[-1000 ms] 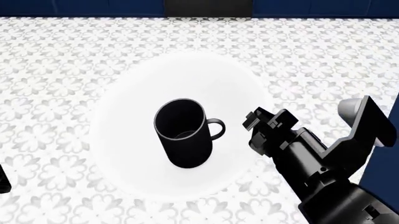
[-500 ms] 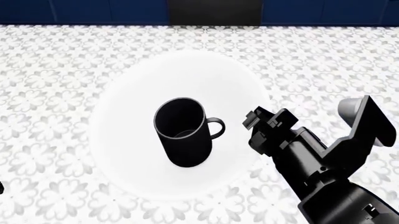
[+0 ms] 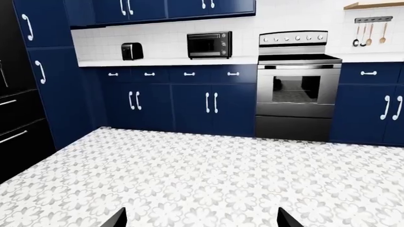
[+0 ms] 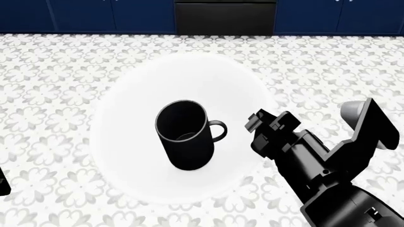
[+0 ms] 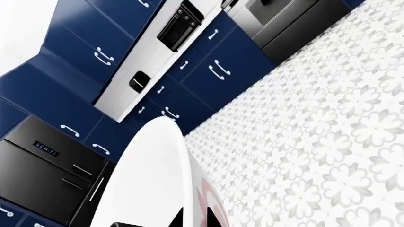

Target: Place the cup inside the bowl on the dining table and move the bowl to any counter.

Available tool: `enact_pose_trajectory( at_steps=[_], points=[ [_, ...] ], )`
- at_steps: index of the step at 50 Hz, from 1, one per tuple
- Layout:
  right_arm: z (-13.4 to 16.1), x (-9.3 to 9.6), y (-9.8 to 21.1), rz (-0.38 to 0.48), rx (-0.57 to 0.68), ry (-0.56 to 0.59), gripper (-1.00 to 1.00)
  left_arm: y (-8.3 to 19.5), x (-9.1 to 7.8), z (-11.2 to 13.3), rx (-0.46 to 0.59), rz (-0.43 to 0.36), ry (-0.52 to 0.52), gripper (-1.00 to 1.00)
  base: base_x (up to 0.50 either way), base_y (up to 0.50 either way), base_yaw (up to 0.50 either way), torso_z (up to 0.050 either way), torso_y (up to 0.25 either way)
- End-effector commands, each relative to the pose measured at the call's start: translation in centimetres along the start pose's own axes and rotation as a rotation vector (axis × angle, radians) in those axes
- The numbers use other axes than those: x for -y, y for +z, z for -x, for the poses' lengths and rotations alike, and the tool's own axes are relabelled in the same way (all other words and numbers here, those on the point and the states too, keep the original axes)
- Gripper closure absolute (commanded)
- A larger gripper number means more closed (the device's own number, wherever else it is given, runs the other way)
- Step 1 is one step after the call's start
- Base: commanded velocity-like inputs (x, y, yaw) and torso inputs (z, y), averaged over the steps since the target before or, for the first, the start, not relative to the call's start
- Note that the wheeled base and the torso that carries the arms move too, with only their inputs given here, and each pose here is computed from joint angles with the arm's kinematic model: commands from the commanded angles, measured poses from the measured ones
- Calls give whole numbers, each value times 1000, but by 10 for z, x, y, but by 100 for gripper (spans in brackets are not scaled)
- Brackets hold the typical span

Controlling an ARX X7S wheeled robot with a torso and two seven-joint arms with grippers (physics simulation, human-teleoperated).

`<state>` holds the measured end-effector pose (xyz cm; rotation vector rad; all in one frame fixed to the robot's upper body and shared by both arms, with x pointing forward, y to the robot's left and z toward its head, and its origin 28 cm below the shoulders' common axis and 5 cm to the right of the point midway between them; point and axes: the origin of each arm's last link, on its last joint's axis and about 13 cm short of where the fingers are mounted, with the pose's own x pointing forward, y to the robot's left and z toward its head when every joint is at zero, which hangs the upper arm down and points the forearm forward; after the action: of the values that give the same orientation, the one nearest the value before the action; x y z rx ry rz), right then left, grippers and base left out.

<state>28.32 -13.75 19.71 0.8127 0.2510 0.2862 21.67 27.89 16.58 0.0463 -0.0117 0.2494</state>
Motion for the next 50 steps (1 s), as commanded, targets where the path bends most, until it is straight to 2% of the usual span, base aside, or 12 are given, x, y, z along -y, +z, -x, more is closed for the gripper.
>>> enact_pose_trajectory(
  at_steps=[1,2,4,8,13,14,15,21,25,39,48,50],
  points=[
    [0,-2,3,-6,21,26,100,5,-6,0,19,65,-20,-100,500,177,0,0,0],
    [0,-3,4,-5,21,28,100,6,-7,0,9,112,-24,-100,500,180,0,0,0],
    [0,-4,4,-5,19,29,100,6,-9,1,15,94,-33,-100,500,179,0,0,5],
    [0,-4,4,-6,21,30,100,8,-17,-2,35,132,-78,-100,500,177,0,0,0],
    [0,-2,3,-8,19,27,100,9,-17,-4,66,105,-97,-100,500,176,0,0,2],
    [0,-2,3,-8,20,27,100,11,-17,-5,80,61,-82,-100,500,177,0,0,0],
    [0,-3,3,-7,21,27,100,12,-17,-5,85,53,-70,-100,500,177,0,0,0],
    [-1,-3,3,-5,19,27,100,16,-15,-6,86,50,-76,-100,500,178,0,0,2],
    [-1,-3,3,-2,21,27,100,19,-21,-5,94,38,-79,-100,500,179,0,0,3],
    [-2,-2,3,-4,25,26,100,20,-10,-6,94,19,-101,-100,500,179,0,1,1],
    [-4,-3,3,-4,21,31,100,25,-26,-3,106,21,-99,-100,500,179,0,0,1],
    [-4,-3,3,-4,20,32,100,25,-24,-3,102,26,-99,-100,500,181,0,0,5]
  ],
)
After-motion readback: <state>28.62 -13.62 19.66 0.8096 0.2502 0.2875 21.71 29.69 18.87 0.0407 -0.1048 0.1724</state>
